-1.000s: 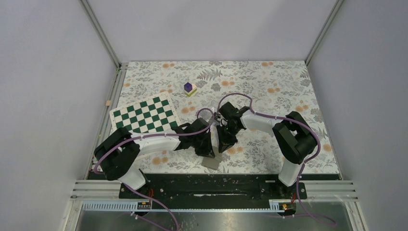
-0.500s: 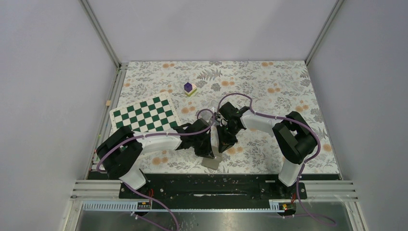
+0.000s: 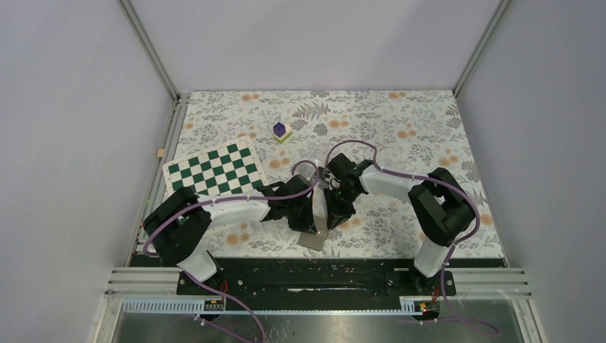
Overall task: Put the credit cards into the card holder
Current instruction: Close the card holder at the corner of the board.
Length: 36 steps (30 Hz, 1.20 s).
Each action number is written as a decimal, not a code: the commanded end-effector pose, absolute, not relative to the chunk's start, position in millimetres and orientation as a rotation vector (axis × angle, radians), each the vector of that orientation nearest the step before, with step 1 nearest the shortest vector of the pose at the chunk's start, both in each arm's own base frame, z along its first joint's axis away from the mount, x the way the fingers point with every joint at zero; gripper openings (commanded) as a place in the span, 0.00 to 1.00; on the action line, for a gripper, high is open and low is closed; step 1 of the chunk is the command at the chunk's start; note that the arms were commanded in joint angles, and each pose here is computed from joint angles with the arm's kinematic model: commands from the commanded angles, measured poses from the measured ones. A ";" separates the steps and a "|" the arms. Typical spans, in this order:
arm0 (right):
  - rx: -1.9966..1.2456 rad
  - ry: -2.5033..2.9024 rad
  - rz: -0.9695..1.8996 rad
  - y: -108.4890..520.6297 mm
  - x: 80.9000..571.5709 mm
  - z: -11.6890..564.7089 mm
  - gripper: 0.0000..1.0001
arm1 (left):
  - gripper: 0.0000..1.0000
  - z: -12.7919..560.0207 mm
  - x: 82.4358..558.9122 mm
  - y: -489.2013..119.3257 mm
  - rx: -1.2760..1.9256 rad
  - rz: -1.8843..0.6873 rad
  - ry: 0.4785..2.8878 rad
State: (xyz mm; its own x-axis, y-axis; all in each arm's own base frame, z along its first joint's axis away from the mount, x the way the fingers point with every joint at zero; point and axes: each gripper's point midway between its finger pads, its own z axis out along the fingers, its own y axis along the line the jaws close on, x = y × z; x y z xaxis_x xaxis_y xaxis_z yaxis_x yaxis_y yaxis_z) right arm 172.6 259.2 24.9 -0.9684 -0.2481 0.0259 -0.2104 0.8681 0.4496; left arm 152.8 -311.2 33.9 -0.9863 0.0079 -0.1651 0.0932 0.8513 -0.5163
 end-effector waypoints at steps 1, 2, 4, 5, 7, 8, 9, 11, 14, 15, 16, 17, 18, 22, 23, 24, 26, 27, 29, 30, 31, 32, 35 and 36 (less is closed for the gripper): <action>0.384 -2.958 -0.729 254.7 162.6 38.8 0.16 | 0.00 36.3 167.3 -309.7 0.072 -0.747 2.837; 0.389 -2.957 -0.751 256.0 161.6 40.3 0.12 | 0.00 36.8 167.6 -309.8 0.074 -0.746 2.836; 0.405 -2.945 -0.798 259.8 158.6 42.8 0.03 | 0.00 36.3 167.5 -309.8 0.076 -0.738 2.840; 0.413 -2.941 -0.812 261.5 157.5 43.1 0.00 | 0.00 35.5 167.8 -309.4 0.077 -0.734 2.842; 0.428 -2.929 -0.839 265.9 155.0 44.0 0.00 | 0.00 34.5 167.7 -308.9 0.078 -0.727 2.846; 0.433 -2.922 -0.856 268.4 154.4 44.5 0.00 | 0.00 33.9 167.7 -308.8 0.078 -0.725 2.848; 0.438 -2.917 -0.864 270.8 153.8 43.9 0.00 | 0.00 33.4 167.3 -308.9 0.079 -0.725 2.849; 0.447 -2.908 -0.872 275.8 154.3 43.7 0.00 | 0.00 32.5 166.7 -308.5 0.079 -0.722 2.854; 0.450 -2.903 -0.870 281.4 155.4 42.1 0.00 | 0.00 31.5 166.4 -308.0 0.078 -0.719 2.858; 0.452 -2.902 -0.871 283.2 156.3 41.7 0.00 | 0.00 31.0 166.2 -308.1 0.079 -0.718 2.859; 0.452 -2.901 -0.868 284.3 156.7 40.6 0.00 | 0.00 31.0 166.2 -308.2 0.079 -0.718 2.861; 0.449 -2.900 -0.865 285.7 157.3 39.6 0.00 | 0.00 30.2 165.7 -308.0 0.079 -0.716 2.863; 0.444 -2.900 -0.861 286.8 158.1 38.3 0.00 | 0.00 29.8 165.6 -307.7 0.078 -0.715 2.865; 0.430 -2.889 -0.859 291.5 158.3 32.7 0.00 | 0.00 29.6 165.0 -308.0 0.081 -0.717 2.866; 0.424 -2.886 -0.862 292.7 158.7 31.4 0.00 | 0.00 29.2 164.9 -307.7 0.081 -0.716 2.867; 0.421 -2.877 -0.869 294.4 157.8 30.1 0.00 | 0.00 29.1 164.7 -307.7 0.081 -0.716 2.868; 0.410 -2.866 -0.884 297.0 157.2 28.1 0.00 | 0.00 28.7 164.9 -307.5 0.081 -0.713 2.868; 0.408 -2.861 -0.886 297.8 156.3 27.4 0.00 | 0.00 28.6 165.0 -307.5 0.079 -0.714 2.869; 0.405 -2.856 -0.875 297.3 153.7 24.3 0.00 | 0.00 27.7 164.8 -307.3 0.078 -0.712 2.871; 0.404 -2.857 -0.862 295.7 152.5 22.1 0.00 | 0.00 27.9 164.8 -307.3 0.077 -0.713 2.870; 0.404 -2.860 -0.849 294.4 151.3 20.0 0.00 | 0.00 27.9 165.0 -307.4 0.076 -0.714 2.870; 0.402 -2.861 -0.831 291.9 149.5 17.6 0.00 | 0.00 27.5 165.1 -307.3 0.076 -0.712 2.870; 0.418 -2.884 -0.754 282.2 145.6 11.2 0.00 | 0.00 27.0 165.2 -307.8 0.073 -0.712 2.872; 0.429 -2.893 -0.722 278.7 144.2 9.2 0.00 | 0.00 26.3 165.0 -308.0 0.070 -0.712 2.874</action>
